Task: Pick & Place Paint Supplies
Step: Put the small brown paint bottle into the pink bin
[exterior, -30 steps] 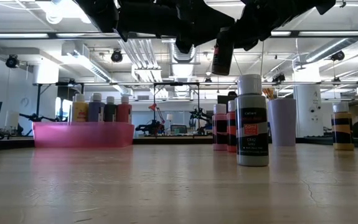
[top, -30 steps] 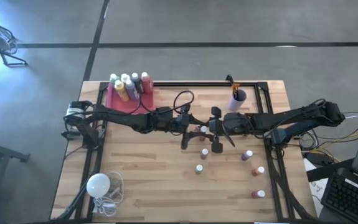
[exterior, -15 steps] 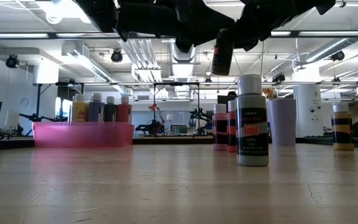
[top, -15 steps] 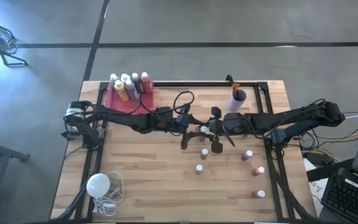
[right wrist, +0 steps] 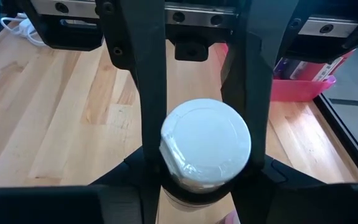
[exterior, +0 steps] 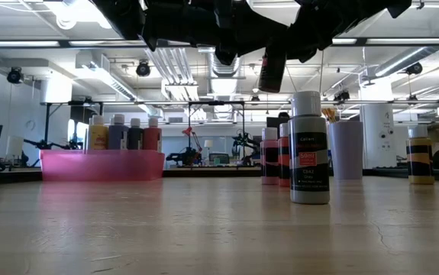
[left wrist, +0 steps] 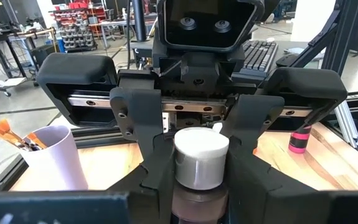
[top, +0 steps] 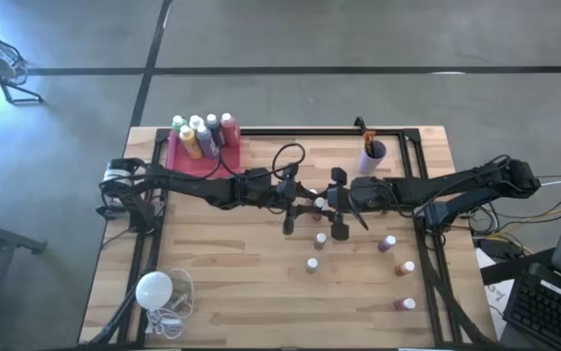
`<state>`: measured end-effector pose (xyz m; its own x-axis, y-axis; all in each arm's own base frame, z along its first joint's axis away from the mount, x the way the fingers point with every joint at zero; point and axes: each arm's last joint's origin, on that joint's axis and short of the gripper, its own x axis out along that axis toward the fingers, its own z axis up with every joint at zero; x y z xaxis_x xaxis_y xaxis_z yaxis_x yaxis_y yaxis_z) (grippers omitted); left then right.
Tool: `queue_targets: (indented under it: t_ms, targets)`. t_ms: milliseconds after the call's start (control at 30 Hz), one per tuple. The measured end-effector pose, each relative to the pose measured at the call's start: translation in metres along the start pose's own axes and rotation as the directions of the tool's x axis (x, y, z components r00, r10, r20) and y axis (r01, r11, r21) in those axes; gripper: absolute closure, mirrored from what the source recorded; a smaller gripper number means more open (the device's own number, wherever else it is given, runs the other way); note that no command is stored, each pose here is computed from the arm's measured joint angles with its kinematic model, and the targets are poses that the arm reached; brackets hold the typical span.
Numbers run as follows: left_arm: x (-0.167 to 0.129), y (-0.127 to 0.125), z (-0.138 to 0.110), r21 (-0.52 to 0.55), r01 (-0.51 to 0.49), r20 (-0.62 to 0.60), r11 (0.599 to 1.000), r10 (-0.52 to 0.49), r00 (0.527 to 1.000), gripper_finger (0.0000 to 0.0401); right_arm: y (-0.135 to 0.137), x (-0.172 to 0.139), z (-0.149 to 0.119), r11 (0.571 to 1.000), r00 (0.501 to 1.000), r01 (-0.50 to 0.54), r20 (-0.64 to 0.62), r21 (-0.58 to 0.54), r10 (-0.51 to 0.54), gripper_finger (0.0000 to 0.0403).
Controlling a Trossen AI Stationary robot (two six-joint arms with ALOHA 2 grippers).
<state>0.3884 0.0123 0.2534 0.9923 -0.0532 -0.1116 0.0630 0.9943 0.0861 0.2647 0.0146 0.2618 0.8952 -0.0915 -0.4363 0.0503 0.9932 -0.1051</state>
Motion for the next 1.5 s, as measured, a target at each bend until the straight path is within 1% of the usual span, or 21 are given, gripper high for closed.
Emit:
queue_targets:
  t_ms: [133, 267, 567, 667, 833, 1000, 1067, 1167, 1267, 1367, 1500]
  targets:
    - [0.0, 0.0, 0.0, 0.0, -0.002, 0.0, 1.0, 0.002, 1.0, 0.0276, 0.0, 0.0, 0.0, 1.0, 1.0, 0.0, 0.0, 0.0, 0.0, 0.0253]
    - [0.0, 0.0, 0.0, 0.0, -0.002, 0.001, 1.0, 0.002, 1.0, 0.028, 0.0, 0.0, 0.0, 1.0, 1.0, 0.0, 0.0, 0.001, 0.0, 0.0245]
    - [0.0, 0.0, 0.0, 0.0, -0.002, -0.001, 1.0, 0.002, 1.0, 0.0282, 0.0, 0.0, -0.002, 1.0, 1.0, -0.003, -0.021, 0.004, 0.003, 0.0247]
    - [0.0, 0.0, -0.001, -0.001, -0.001, -0.008, 1.0, 0.001, 1.0, 0.0282, 0.0, 0.0, -0.002, 1.0, 1.0, -0.003, -0.019, 0.004, 0.003, 0.023]
    - [-0.003, 0.0, -0.001, -0.005, 0.002, -0.041, 1.0, -0.002, 0.999, 0.0282, 0.0, 0.0, -0.003, 1.0, 1.0, -0.001, -0.023, -0.003, 0.001, 0.0189]
    - [-0.01, 0.0, -0.002, 0.01, -0.002, -0.123, 1.0, 0.003, 0.992, 0.0282, -0.001, -0.003, 0.001, 1.0, 1.0, 0.003, 0.007, 0.008, -0.003, 0.0154]
    - [-0.017, 0.0, 0.005, 0.026, -0.025, -0.128, 0.999, 0.028, 0.991, 0.0282, -0.001, -0.003, 0.001, 1.0, 1.0, 0.004, 0.002, 0.011, -0.004, 0.0145]
    - [-0.028, 0.002, 0.017, 0.048, -0.088, -0.134, 0.995, 0.094, 0.986, 0.0282, -0.001, -0.006, 0.001, 1.0, 1.0, 0.005, 0.003, 0.016, -0.005, 0.0136]
    - [-0.039, 0.004, 0.025, 0.063, -0.137, -0.171, 0.989, 0.146, 0.974, 0.0282, -0.002, -0.007, 0.002, 1.0, 1.0, 0.012, 0.006, 0.018, -0.012, 0.0132]
    - [-0.053, 0.006, 0.036, 0.078, -0.201, -0.182, 0.976, 0.213, 0.96, 0.0282, -0.003, -0.008, -0.001, 0.998, 0.998, 0.06, -0.019, 0.025, -0.059, 0.0136]
    - [-0.068, 0.008, 0.042, 0.113, -0.298, -0.235, 0.948, 0.316, 0.919, 0.0282, -0.004, -0.008, -0.004, 0.994, 0.994, 0.104, -0.048, 0.027, -0.103, 0.0152]
